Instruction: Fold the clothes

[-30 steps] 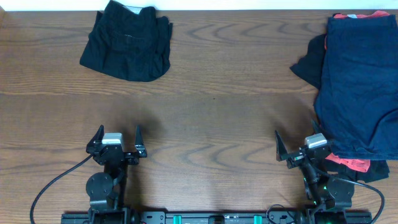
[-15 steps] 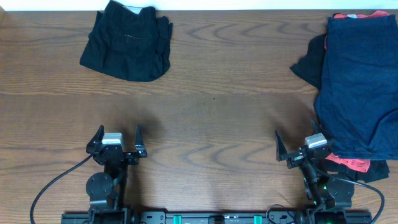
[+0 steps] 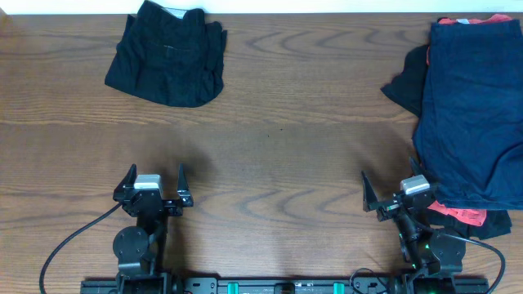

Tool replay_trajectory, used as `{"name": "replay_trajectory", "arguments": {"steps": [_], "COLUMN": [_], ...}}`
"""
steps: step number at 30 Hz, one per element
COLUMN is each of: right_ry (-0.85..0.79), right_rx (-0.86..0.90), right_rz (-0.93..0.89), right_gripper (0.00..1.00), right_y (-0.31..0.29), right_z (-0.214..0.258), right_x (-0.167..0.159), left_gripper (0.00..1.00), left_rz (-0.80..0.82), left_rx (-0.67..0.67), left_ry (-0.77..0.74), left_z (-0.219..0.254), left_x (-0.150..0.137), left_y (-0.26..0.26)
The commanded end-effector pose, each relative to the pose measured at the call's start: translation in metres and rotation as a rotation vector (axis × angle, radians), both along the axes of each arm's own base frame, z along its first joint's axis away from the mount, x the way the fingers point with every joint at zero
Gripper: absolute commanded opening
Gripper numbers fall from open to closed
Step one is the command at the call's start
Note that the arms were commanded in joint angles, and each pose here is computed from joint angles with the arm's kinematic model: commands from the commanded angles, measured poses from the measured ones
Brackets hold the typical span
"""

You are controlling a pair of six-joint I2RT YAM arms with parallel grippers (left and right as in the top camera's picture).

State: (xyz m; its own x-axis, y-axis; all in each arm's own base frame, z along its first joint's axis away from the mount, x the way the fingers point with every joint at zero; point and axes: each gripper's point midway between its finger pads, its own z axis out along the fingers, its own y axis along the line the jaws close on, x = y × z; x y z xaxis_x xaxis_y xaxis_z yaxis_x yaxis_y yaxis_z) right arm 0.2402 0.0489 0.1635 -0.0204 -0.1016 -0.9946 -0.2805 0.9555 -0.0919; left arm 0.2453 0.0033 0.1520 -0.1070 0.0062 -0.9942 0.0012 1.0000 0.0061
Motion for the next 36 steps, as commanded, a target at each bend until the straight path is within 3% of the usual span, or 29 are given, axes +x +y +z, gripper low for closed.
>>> {"name": "replay_trajectory", "arguments": {"steps": [1, 36], "right_ry": [0.004, 0.000], "right_rx": [0.010, 0.010], "right_rz": [0.000, -0.019], "right_gripper": [0.99, 0.99], "right_y": [0.0005, -0.0026], "right_z": [-0.0008, 0.0002], "right_x": [-0.0003, 0.0006], "left_gripper": [0.98, 0.98], "left_rz": [0.001, 0.001], "left_rx": [-0.011, -0.011], "left_ry": [0.053, 0.053], "left_z": [-0.0164, -0.0164], "left_x": [-0.0008, -0.0008], "left_y": [0.0002, 0.0002]}}
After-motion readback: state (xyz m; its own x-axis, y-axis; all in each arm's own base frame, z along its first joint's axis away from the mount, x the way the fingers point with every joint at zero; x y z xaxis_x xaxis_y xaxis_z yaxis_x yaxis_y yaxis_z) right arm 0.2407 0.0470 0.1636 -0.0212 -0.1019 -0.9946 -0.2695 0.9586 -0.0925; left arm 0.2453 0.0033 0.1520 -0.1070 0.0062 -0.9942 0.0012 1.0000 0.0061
